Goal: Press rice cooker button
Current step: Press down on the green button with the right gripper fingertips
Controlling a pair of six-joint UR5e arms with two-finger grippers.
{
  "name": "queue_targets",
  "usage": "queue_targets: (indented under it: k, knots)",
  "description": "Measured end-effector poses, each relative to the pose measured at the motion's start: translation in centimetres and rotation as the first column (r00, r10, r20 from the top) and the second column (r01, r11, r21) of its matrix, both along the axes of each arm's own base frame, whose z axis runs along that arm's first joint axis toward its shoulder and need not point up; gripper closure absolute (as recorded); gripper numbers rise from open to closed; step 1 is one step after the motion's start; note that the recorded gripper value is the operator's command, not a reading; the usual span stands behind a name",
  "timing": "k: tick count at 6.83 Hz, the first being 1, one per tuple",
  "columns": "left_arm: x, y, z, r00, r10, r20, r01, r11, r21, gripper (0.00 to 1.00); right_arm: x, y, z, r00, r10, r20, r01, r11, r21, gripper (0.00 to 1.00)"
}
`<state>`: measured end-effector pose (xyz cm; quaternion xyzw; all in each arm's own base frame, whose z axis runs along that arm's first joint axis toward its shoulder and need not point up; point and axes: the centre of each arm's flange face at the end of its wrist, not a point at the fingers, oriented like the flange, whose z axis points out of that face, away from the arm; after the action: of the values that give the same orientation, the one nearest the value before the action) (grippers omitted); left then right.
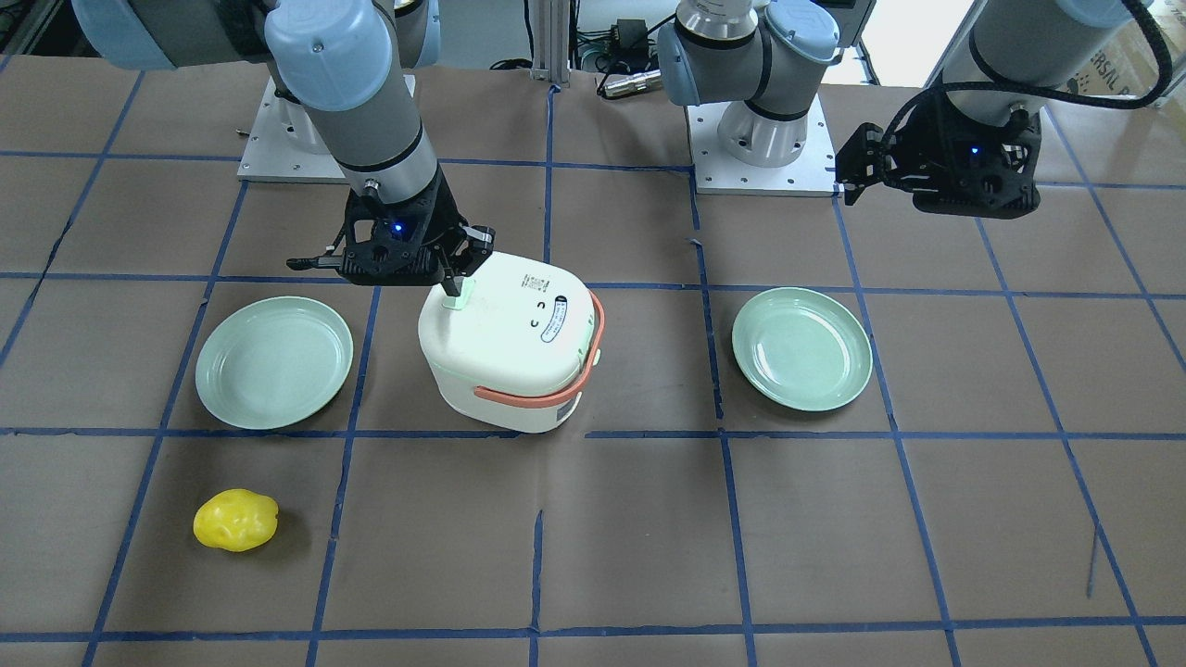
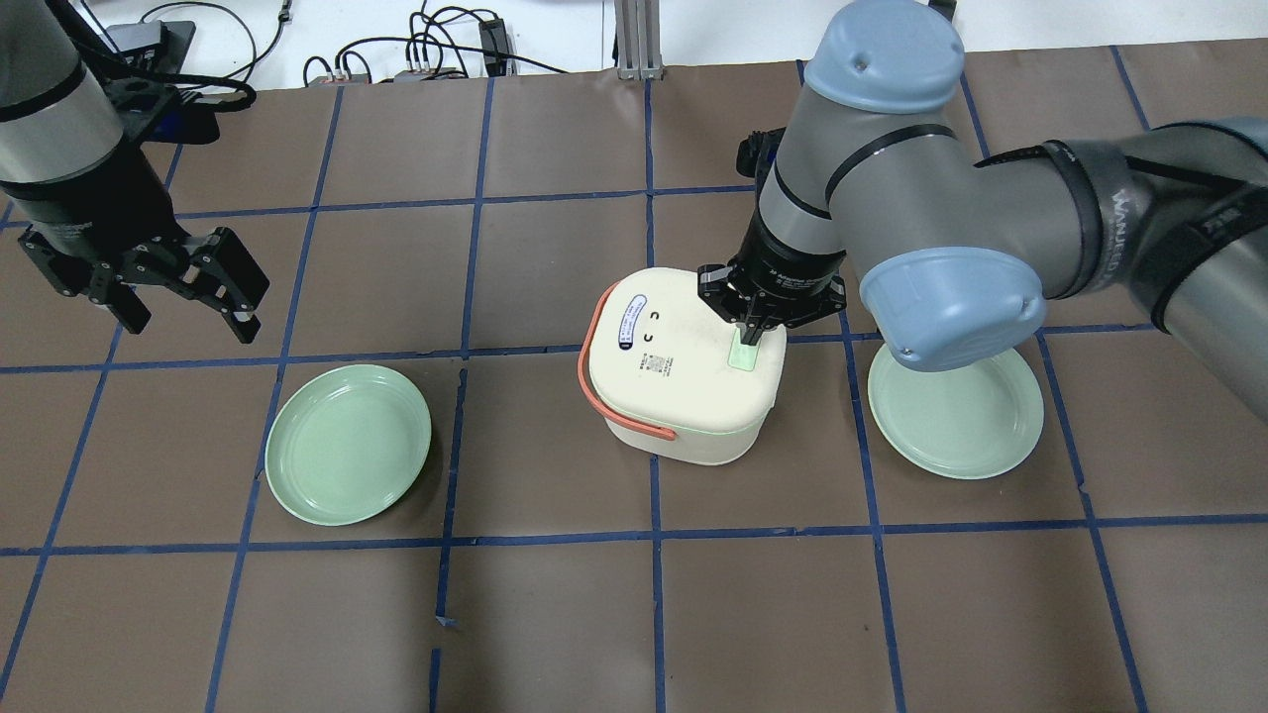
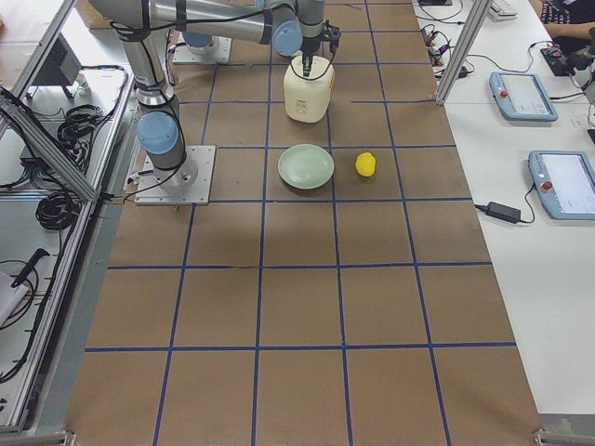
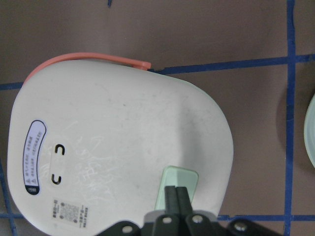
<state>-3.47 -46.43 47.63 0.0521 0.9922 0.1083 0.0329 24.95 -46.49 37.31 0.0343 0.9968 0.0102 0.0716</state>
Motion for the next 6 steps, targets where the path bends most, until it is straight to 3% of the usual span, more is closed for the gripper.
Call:
queue_targets:
  k: [6]
  knots:
    - [0.0, 0.0, 0.0, 1.0, 0.0, 0.0, 0.0, 1.0, 0.0, 0.0, 0.0, -0.1, -1.3, 1.0, -0.001, -0.005, 0.001, 1.0, 0.025, 0.88]
